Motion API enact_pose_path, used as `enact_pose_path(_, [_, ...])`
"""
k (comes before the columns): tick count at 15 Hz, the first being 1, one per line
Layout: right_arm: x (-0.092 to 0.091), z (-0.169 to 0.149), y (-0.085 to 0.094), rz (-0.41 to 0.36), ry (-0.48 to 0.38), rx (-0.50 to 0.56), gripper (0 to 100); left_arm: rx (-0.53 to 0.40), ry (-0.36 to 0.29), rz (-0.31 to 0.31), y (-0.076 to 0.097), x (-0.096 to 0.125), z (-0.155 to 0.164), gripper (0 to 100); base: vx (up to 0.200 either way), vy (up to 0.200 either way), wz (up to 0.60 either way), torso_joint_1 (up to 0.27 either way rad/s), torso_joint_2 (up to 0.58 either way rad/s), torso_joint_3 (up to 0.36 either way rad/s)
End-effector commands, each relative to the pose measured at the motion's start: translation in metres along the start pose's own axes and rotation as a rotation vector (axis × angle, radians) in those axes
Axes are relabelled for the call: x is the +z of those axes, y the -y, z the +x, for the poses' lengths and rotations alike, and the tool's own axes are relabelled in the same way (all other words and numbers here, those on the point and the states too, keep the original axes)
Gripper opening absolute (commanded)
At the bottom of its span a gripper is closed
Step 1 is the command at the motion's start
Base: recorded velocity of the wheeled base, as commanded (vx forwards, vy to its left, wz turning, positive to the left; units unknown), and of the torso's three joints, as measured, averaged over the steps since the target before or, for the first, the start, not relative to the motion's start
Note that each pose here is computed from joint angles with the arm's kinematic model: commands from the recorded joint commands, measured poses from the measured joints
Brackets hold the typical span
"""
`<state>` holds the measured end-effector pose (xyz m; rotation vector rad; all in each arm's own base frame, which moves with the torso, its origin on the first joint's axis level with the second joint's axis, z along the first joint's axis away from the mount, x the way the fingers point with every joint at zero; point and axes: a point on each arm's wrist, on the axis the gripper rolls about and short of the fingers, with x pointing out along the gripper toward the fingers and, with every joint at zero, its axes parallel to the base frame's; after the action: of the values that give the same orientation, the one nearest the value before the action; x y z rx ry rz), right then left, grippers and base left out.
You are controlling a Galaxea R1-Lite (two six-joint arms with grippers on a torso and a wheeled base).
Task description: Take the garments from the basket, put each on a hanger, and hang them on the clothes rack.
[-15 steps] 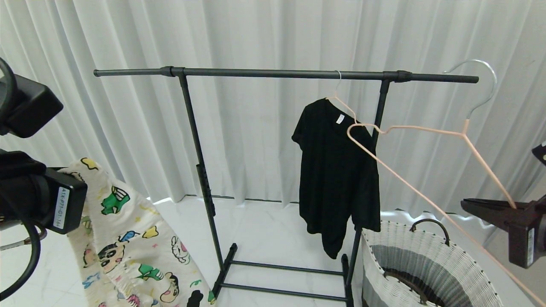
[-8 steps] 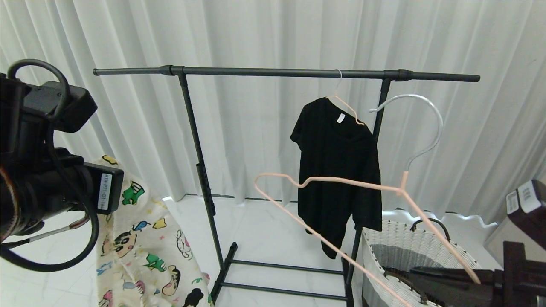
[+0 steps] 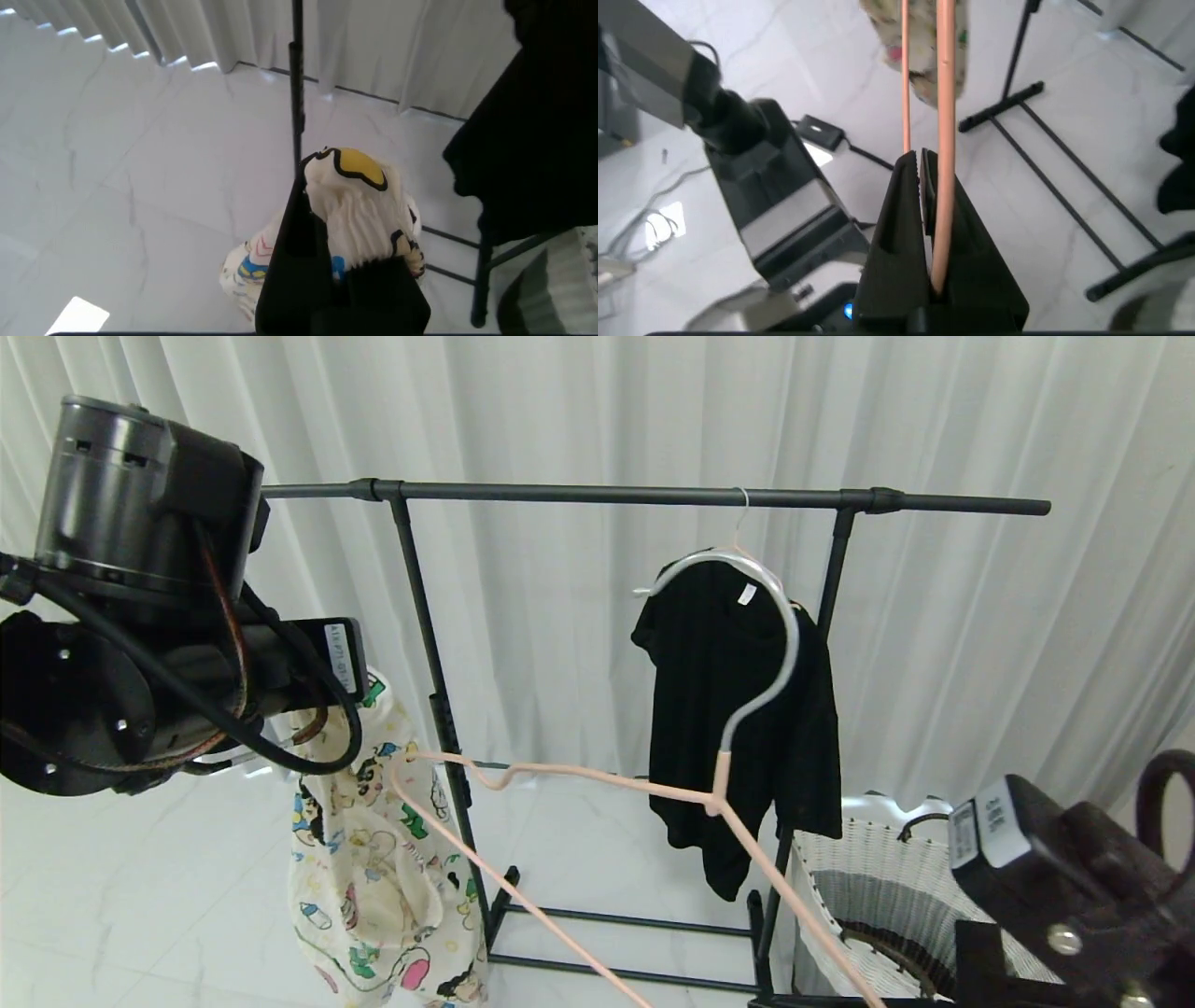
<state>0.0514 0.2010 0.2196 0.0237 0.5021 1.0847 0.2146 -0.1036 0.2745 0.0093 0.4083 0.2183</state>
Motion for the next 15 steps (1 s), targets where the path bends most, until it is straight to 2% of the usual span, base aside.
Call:
enact_pose_path(1, [-0.004, 0.024, -0.004, 0.007, -0.029, -0.008, 0, -0.007, -0.005, 0.002, 0.007, 0.001, 0.004, 0, 0.0, 0.0, 0.0, 0.0, 0.0, 0.0])
enact_pose_path(9, [0.0, 0.026, -0.006, 0.023, -0.003, 0.005, 0, 0.015, -0.026, -0.01, 0.012, -0.003, 0.014, 0, 0.0, 0.0, 0.0, 0.0, 0.0, 0.0])
enact_pose_path(11, [0.003, 0.025, -0.007, 0.026, 0.01, 0.01, 0, 0.045, -0.009, -0.018, 0.014, -0.001, 0.017, 0, 0.0, 0.0, 0.0, 0.0, 0.0, 0.0])
enact_pose_path(15, [0.002, 0.031, -0.007, 0.026, 0.01, 0.009, 0, 0.041, 0.004, -0.024, 0.016, 0.0, 0.017, 0, 0.0, 0.0, 0.0, 0.0, 0.0, 0.0])
